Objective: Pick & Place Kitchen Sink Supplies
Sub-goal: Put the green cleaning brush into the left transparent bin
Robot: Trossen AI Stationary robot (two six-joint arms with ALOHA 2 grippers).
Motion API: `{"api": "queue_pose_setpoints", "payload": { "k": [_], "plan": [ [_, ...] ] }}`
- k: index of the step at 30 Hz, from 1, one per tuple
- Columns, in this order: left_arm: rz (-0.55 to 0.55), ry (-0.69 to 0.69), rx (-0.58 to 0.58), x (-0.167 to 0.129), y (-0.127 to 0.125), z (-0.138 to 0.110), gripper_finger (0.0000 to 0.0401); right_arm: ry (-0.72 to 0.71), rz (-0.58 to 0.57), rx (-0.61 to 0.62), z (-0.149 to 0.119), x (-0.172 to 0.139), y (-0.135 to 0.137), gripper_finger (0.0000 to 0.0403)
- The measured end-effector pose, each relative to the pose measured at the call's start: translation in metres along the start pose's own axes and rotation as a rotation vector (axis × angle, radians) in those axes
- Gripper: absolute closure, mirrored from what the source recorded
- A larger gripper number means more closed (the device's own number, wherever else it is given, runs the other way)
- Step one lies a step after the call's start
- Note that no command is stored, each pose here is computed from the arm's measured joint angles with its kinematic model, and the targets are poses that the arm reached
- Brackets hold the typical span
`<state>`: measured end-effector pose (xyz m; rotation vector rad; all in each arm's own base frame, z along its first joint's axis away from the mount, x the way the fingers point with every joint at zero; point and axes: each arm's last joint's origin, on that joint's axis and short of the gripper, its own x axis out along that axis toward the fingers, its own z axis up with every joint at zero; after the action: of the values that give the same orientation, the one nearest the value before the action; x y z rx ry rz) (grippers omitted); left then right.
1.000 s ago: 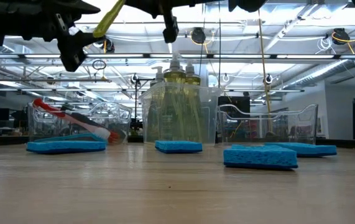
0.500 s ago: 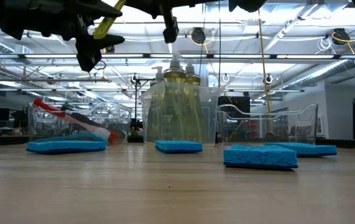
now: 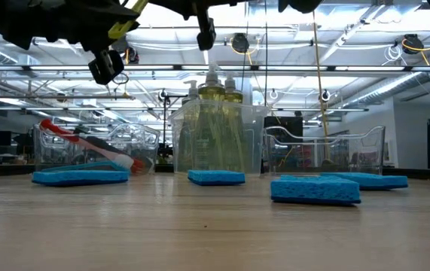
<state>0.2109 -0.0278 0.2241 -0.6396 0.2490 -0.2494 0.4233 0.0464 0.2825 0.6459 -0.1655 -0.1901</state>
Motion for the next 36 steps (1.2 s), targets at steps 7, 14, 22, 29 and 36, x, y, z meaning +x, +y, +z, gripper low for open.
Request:
{"api": "queue_pose_setpoints", "payload": {
  "k": [7,14,22,29,36],
  "plan": [
    [-0.016,0.012,-0.018,0.0,-0.001,0.0,0.0382,0.006,0.004,-0.011,-0.003,-0.002,0.004,0.0374],
    [-0.014,0.015,-0.021,0.0,0.0,-0.001,0.0382,0.022,0.027,-0.009,-0.004,-0.002,0.005,0.0323],
    [0.002,0.03,-0.025,-0.001,0.0,-0.002,0.0382,0.061,0.02,-0.021,-0.01,-0.005,0.008,0.0278],
    [0.085,0.05,-0.021,-0.017,0.001,-0.001,0.0382,0.121,-0.006,-0.012,-0.016,-0.005,0.005,0.0247],
    [0.264,0.096,-0.009,-0.05,0.008,-0.003,0.0382,0.149,0.019,-0.018,-0.018,-0.006,0.006,0.0234]
  ]
}}
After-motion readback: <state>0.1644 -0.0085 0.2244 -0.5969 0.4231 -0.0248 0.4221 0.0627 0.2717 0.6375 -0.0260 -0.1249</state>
